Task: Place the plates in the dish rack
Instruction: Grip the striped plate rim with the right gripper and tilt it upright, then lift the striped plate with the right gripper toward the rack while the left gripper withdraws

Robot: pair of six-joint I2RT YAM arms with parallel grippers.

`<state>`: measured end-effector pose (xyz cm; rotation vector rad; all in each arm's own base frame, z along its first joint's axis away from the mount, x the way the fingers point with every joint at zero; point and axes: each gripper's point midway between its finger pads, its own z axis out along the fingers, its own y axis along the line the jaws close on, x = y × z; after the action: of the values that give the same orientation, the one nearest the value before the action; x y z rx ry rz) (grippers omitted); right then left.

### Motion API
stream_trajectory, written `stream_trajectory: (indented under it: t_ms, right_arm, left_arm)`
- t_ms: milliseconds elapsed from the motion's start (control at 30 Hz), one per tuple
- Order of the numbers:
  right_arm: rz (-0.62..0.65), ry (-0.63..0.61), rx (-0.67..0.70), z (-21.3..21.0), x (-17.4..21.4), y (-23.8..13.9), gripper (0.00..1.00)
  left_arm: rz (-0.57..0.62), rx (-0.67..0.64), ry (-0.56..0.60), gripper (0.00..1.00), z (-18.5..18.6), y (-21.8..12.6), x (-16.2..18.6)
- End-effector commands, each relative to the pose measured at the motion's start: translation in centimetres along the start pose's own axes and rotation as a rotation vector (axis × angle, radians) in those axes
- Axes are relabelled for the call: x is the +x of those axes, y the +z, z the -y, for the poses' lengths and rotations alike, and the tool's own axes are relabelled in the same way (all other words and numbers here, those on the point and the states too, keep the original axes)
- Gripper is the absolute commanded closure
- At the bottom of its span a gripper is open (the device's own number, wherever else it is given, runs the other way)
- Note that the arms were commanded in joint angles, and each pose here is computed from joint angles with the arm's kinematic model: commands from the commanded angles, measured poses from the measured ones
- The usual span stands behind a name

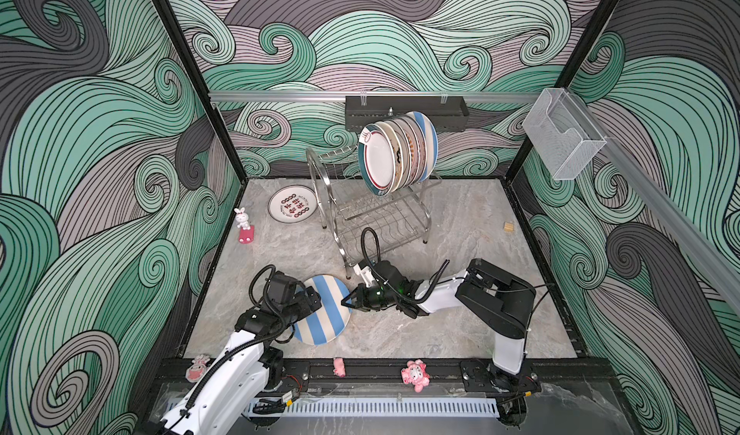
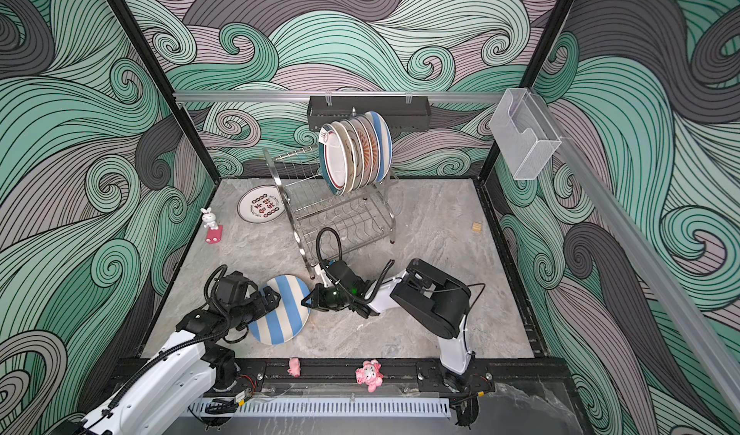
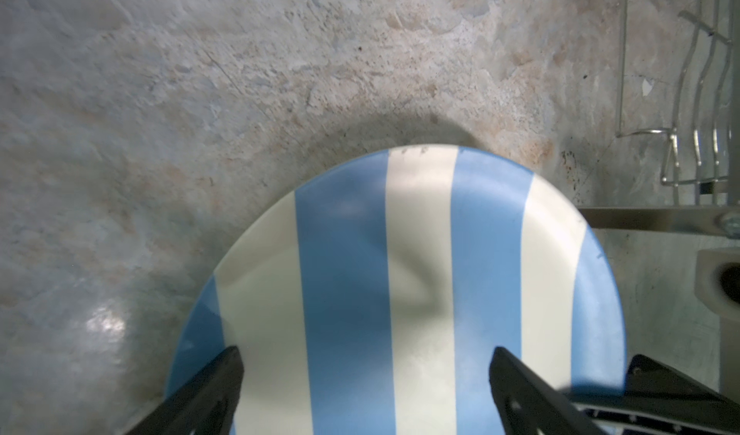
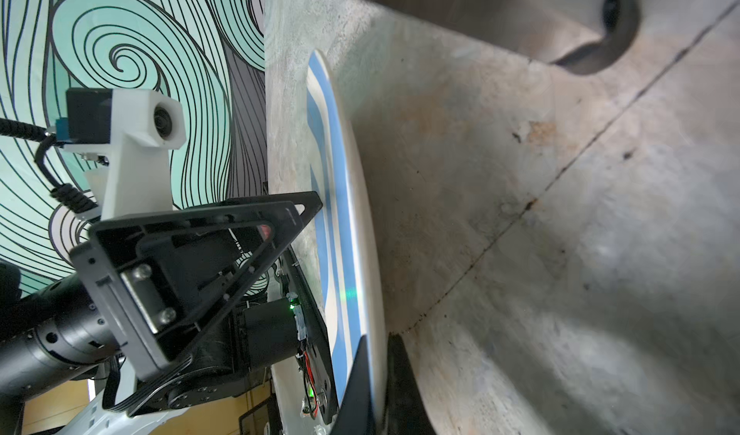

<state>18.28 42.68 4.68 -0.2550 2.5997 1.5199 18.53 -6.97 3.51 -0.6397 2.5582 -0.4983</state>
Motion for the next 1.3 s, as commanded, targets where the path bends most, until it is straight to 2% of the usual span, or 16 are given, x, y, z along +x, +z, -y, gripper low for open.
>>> stream_trajectory:
  t_ms: [0, 133, 267, 500, 633, 800, 967, 1100, 1267]
  right_arm:
    - [0.034, -0.054, 0.023, -0.7, -0.4, -1.0, 1.0]
    - [0.071, -0.09, 0.06, -1.1, -0.6, -2.9, 1.0]
    - [0.112, -0.144, 0.112, -1.7, -0.6, -5.7, 1.0]
    - [0.161, -0.247, 0.217, -2.2, 0.0, -11.4, 1.0]
    - [0.149, -0.289, 0.25, -2.7, 0.8, -14.5, 1.0]
    - [0.232, -0.316, 0.314, -3.0, 0.1, -19.6, 1.0]
    - [0.315, -0.363, 0.406, -4.3, -0.9, -25.4, 1.0]
    - [0.376, -0.425, 0.449, -7.0, -2.0, -29.1, 1.0]
    - [0.454, -0.538, 0.478, -12.1, -4.3, -32.8, 1.0]
  left_arm:
    - [-0.039, 0.045, -0.004, 0.01, 1.1, -1.0, 0.4]
    - [-0.007, 0.091, 0.013, 0.02, 3.0, -2.7, -1.1]
    - [0.013, 0.135, 0.085, 0.01, 5.9, -5.1, -3.2]
    - [0.052, 0.089, 0.253, 0.02, 8.9, -8.4, -7.1]
    - [0.075, 0.052, 0.326, 0.01, 9.4, -9.1, -8.9]
    - [0.097, -0.031, 0.333, 0.02, 7.7, -9.4, -10.8]
    - [0.068, 0.003, 0.286, 0.02, 6.7, -8.1, -11.8]
    - [0.015, 0.038, 0.261, 0.01, 6.8, -7.2, -11.5]
    - [0.03, 0.04, 0.269, 0.01, 6.7, -6.9, -11.6]
